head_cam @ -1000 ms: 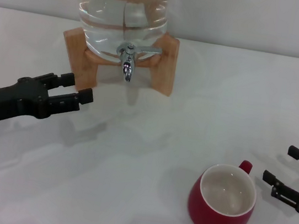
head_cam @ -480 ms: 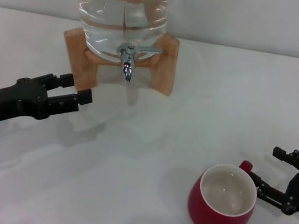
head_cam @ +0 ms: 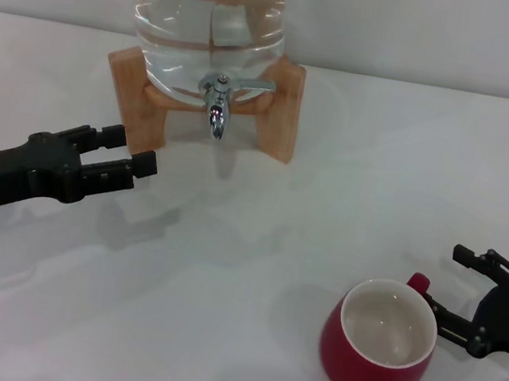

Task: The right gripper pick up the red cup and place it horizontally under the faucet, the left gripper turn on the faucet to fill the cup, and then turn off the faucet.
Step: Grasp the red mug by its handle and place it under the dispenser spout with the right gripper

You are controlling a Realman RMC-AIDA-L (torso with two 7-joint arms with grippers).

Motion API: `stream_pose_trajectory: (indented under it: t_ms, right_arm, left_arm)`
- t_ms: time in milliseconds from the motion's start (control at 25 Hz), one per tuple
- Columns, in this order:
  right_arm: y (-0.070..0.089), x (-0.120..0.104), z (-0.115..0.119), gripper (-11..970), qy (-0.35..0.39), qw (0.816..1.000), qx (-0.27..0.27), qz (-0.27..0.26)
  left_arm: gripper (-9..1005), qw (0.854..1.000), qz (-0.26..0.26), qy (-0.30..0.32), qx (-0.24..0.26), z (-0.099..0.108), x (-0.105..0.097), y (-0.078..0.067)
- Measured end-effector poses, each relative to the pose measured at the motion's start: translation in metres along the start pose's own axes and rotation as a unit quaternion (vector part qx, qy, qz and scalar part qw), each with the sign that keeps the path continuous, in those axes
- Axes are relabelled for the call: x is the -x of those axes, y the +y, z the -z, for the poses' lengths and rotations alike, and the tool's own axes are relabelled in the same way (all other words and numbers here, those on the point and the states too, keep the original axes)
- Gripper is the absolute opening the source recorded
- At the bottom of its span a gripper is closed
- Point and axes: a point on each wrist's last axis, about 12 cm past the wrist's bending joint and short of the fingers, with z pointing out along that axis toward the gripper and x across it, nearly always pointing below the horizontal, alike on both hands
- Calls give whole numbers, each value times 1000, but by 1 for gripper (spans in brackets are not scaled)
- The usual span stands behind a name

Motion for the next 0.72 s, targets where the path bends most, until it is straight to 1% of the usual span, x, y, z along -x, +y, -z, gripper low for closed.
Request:
stream_pose_trajectory:
  t_ms: [720]
  right_arm:
    - [-1, 4, -8, 711, -5, 1000, 1, 3]
  left_arm:
    - [887, 1000, -1, 0, 1, 0, 1, 0]
